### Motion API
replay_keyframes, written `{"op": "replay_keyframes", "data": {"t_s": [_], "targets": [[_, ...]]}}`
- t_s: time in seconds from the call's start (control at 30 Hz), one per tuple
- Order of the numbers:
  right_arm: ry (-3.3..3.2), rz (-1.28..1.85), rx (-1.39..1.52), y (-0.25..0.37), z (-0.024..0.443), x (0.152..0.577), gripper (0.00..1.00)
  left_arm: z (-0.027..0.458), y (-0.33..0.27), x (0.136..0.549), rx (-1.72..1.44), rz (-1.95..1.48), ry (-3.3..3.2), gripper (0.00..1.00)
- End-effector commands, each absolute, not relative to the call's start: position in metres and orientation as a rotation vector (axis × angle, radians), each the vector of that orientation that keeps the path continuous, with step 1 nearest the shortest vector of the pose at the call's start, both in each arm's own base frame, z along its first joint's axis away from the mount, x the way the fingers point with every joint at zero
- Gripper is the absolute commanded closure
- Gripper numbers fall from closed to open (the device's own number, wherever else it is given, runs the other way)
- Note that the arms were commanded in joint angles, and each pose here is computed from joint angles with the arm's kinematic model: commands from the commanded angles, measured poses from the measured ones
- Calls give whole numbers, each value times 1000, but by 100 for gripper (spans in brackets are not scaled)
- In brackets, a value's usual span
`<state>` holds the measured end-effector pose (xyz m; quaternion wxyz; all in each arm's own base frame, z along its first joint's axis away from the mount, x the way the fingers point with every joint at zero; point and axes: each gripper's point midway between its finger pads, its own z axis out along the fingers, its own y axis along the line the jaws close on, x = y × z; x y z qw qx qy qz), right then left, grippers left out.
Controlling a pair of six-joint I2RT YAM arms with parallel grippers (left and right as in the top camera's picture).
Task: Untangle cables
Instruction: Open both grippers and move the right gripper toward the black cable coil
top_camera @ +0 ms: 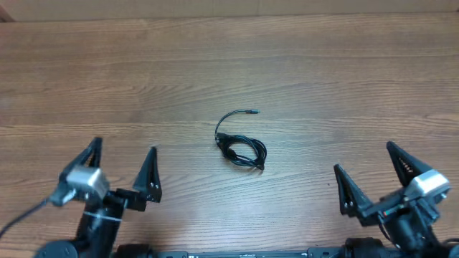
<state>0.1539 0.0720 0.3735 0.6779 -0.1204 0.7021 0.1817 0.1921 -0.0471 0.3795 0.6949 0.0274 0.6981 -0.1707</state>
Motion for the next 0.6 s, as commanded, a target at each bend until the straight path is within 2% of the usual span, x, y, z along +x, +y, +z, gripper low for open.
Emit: {"op": "replay_keyframes", "data": {"t_s": [0.0,0.13,0.57], "targets": [[1599,536,-372,94,392,134,0,409,-81,177,208,-573,1574,0],[1646,622,-396,104,386,121,0,419,-106,163,346,-710,1577,1],[1717,724,-378,111,372,114,0,391,-126,143,417,-884,1697,0]]}}
